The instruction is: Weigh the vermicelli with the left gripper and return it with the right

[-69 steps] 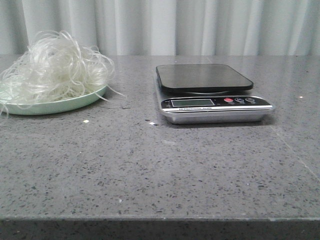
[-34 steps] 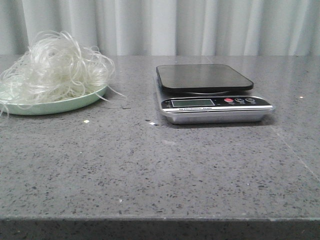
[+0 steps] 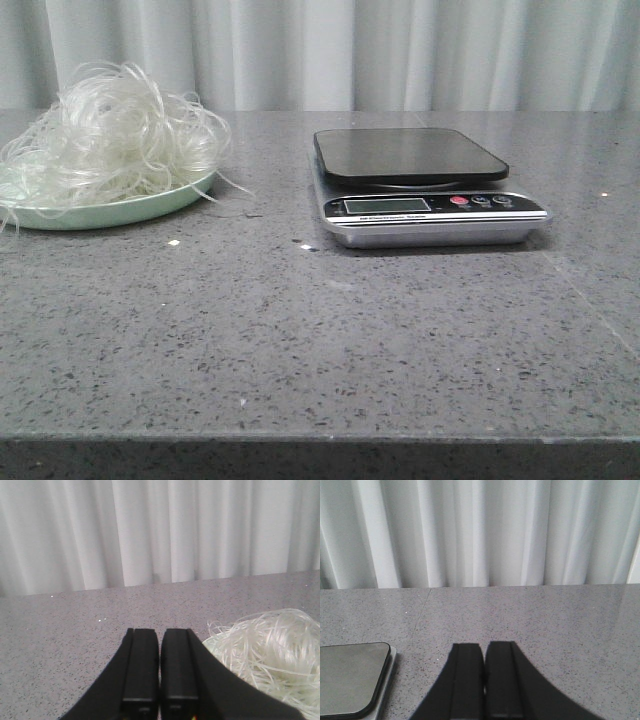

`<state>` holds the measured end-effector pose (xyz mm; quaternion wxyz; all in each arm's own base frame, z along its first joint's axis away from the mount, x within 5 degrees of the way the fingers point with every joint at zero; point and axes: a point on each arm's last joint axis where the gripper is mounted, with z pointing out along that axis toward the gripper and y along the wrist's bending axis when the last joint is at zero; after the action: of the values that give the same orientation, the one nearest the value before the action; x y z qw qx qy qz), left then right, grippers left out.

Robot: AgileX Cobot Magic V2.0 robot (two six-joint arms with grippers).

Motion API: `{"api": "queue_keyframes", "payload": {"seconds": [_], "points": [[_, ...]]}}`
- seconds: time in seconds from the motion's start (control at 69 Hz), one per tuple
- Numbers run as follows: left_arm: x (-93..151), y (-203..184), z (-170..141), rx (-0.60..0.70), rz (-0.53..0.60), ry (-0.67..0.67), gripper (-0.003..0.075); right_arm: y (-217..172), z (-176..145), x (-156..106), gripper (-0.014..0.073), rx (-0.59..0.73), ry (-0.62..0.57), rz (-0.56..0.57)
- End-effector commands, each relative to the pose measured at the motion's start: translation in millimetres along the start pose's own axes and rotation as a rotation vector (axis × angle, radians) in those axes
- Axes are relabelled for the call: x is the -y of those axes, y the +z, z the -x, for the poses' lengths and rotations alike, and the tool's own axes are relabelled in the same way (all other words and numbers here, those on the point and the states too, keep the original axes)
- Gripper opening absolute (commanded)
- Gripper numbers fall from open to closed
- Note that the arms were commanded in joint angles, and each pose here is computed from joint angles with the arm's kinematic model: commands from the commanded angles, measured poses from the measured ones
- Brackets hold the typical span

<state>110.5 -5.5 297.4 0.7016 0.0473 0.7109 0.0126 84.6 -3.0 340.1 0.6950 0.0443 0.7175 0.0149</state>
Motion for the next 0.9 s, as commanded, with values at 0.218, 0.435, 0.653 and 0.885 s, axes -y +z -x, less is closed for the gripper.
{"api": "queue_keyframes", "payload": {"seconds": [0.218,0.435,0.653,0.885], "points": [[-2,0,16,0.103,0.013,-0.016,0.0136,-1,14,1,0.0151,0.092,-0.014,-0.015],[-1,-1,14,0.082,0.005,0.047,0.0136,-1,14,1,0.0151,0.092,-0.014,-0.015],[0,-18,11,0.069,-0.003,0.019,0.0136,-1,14,1,0.0151,0.092,-0.014,-0.015],[2,-42,-29,0.083,0.009,-0.008,0.0136,-1,14,1,0.0151,0.092,-0.014,-0.015]]}}
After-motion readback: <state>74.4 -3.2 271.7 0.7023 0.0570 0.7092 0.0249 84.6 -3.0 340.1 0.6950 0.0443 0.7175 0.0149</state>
